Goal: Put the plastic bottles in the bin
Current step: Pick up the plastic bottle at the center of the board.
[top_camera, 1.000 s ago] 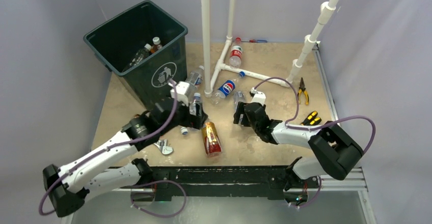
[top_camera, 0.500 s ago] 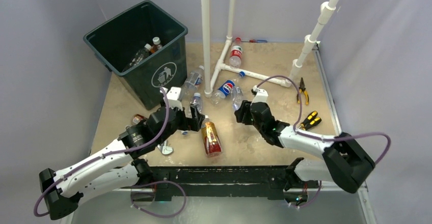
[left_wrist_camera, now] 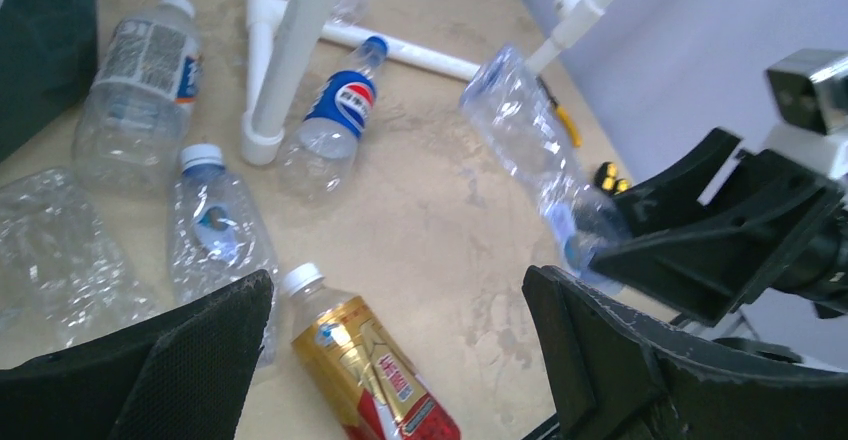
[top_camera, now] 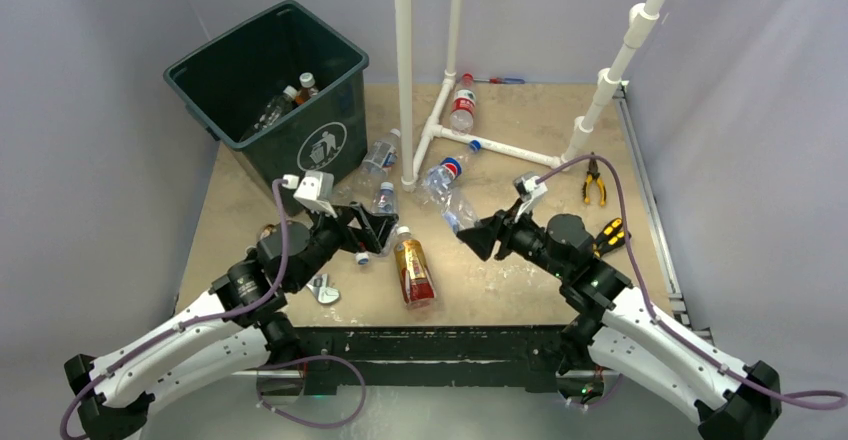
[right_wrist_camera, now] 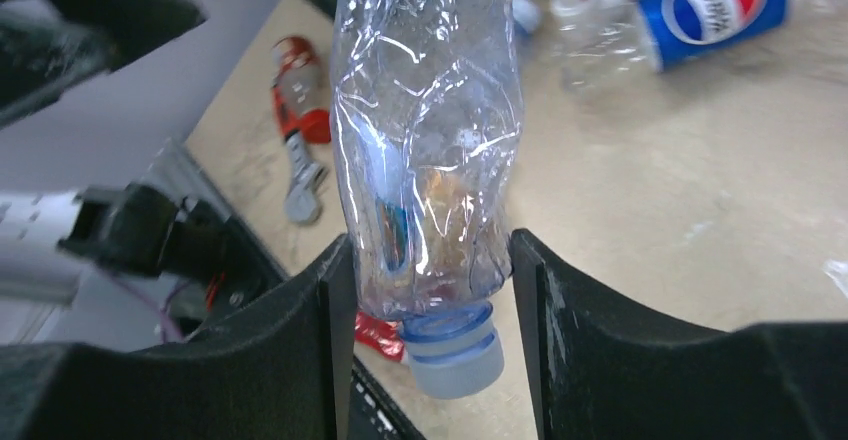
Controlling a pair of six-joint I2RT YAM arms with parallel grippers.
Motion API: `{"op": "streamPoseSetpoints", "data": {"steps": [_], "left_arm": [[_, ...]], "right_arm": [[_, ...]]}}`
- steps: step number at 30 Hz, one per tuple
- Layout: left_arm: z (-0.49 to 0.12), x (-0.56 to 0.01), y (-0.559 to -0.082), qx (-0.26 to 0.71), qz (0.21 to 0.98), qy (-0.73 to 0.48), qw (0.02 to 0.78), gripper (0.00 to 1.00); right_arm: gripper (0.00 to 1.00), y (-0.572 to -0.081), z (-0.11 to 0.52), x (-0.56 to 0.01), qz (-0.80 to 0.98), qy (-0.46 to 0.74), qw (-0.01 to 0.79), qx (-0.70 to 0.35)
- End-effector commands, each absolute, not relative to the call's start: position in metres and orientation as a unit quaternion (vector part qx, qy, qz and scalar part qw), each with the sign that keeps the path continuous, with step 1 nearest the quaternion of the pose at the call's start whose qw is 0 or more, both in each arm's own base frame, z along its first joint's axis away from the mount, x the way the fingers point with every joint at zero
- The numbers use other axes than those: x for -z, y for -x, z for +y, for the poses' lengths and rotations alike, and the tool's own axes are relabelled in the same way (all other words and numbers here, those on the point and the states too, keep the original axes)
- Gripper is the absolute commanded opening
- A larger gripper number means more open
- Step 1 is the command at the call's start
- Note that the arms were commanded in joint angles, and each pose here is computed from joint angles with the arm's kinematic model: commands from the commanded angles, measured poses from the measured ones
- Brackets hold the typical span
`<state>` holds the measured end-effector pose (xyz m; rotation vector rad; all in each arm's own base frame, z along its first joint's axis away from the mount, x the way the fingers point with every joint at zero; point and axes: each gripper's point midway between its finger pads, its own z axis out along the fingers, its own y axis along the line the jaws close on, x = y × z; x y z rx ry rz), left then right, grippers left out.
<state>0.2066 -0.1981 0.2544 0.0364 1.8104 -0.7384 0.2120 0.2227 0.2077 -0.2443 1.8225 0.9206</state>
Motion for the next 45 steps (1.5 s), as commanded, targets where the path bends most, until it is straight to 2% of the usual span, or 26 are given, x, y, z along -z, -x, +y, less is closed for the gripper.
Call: {"op": "streamPoseSetpoints", "data": {"steps": [1,8,17,32,42,45], "left_arm": [[-0.213,-0.305,-0.196,0.419,0.685,-0.015,0.596,0.99],[-0.235,-0.341,-0.165,0.500,0.630,-0.095,0.586,0.99],[-0.257,-0.362,-0.127,0.601,0.558,-0.159,0.550,0.99],[-0.285,-0.364,-0.143,0.607,0.568,-0.158,0.532,0.99],[-0.284,-0.375,-0.154,0.622,0.549,-0.115,0.546,0.89],[-0.288,-0.378,-0.153,0.633,0.545,-0.113,0.538,0.79]], "right_arm": [[0.30,-0.162,0.244,-0.241,0.694,0.239,0.495,-0.465],[0.29,-0.125,0.250,-0.277,0.609,0.298,0.502,-0.537],[0.27,-0.115,0.251,-0.292,0.563,0.288,0.514,-0.579],[0.26,-0.116,0.252,-0.283,0.569,0.294,0.510,-0.575],[0.26,-0.122,0.254,-0.269,0.584,0.293,0.507,-0.562],[0.25,-0.124,0.253,-0.267,0.585,0.289,0.512,-0.559]]}}
